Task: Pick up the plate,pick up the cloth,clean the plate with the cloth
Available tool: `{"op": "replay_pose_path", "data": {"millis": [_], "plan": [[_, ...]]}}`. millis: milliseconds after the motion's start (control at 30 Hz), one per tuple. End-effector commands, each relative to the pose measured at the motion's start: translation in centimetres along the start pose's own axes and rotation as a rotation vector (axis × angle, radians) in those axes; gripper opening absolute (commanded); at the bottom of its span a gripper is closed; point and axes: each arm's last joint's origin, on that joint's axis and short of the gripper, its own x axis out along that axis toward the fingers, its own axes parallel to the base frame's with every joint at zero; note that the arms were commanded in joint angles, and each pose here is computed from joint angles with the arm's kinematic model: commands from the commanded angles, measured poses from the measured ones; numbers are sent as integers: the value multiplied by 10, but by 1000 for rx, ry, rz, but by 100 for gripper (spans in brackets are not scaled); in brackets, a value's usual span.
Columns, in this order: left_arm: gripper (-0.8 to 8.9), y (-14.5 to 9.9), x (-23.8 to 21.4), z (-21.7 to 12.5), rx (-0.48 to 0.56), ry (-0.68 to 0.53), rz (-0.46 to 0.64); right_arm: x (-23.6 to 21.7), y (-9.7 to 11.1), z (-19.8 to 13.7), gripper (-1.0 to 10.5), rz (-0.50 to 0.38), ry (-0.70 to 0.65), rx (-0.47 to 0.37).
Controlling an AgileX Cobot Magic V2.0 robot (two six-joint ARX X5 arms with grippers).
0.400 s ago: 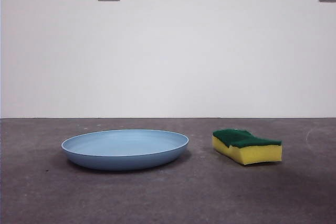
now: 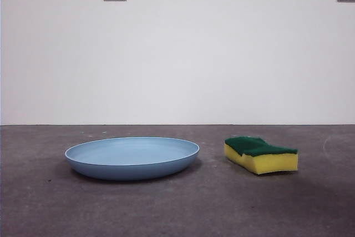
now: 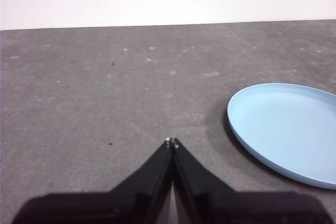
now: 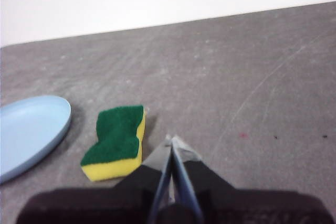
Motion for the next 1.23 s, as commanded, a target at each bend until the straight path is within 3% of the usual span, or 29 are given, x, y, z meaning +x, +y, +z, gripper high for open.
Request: {"op": "replay_pose_path", "data": {"millis": [33,433,633,800,933,1067,1233], "plan": [[-3,0,1,-4,-30,5,-4,1,0,-2,1,3,-16,19],[-6,-6,-9,25,-256,-66,-169,-8,6,31,-8,38,-127,194],[-6,-8,-25,67,-262,-95,-173,-17,13,74,-8,71,-145,209],[-6,-9,-31,102,-257,-113,-178,-15,18,112,-8,42,-23,220],[-6,-10,-30,125,-234,-70,-172,-5,21,140,-3,68,107,157],[-5,-9,-18,135,-211,32,-172,9,21,159,-2,83,250,89],[-3,-11,5,136,-213,219,-274,33,19,168,3,103,474,67]]}}
